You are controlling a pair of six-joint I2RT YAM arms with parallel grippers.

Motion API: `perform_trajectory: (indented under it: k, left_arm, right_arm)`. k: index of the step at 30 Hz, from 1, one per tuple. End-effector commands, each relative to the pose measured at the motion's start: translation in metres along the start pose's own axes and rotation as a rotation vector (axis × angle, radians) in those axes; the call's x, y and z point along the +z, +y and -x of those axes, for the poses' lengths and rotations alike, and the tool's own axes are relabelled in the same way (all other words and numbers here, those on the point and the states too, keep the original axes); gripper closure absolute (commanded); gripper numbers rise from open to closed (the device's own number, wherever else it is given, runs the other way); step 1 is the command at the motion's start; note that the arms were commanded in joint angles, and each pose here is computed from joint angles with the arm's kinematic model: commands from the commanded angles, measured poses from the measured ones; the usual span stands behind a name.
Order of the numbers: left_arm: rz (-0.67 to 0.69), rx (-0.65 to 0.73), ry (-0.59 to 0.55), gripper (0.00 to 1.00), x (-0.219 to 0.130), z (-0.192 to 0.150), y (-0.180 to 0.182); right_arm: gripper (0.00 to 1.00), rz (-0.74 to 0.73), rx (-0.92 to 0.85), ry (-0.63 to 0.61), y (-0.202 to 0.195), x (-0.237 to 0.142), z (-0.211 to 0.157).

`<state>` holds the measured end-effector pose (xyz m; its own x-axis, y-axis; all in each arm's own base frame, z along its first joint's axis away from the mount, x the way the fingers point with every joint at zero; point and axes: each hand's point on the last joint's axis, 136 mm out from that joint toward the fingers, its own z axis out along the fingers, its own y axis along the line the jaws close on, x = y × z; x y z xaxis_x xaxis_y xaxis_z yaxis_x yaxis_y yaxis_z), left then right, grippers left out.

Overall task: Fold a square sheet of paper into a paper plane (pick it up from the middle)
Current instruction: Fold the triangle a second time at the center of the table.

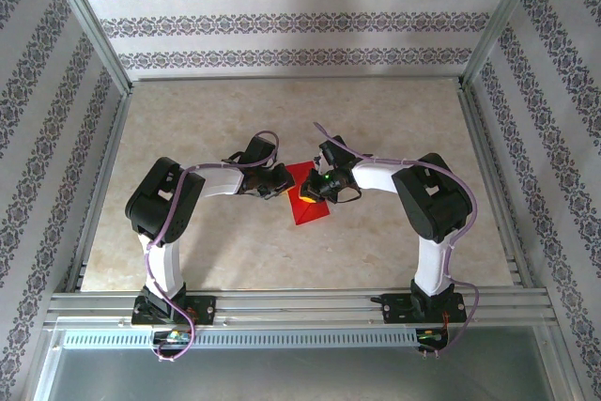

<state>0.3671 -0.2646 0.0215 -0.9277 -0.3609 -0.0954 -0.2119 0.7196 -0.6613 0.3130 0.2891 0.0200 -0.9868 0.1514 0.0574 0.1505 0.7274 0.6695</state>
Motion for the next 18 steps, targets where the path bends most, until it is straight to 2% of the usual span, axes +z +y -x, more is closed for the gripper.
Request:
perform_trajectory:
  k: [1,18]
  left_arm:
    - [0.06,-0.041,0.029,0.86,0.0062,-0.0086,0.0225]
    - [0.051,-0.029,0.035,0.86,0.0055,-0.0093,0.0205]
  right_arm:
    - [0.99,-0.02,0.0,-0.013,0.0004,0.0046,0.0036]
    - [0.99,-0.035,-0.024,0.003,-0.0033,-0.0025,-0.005]
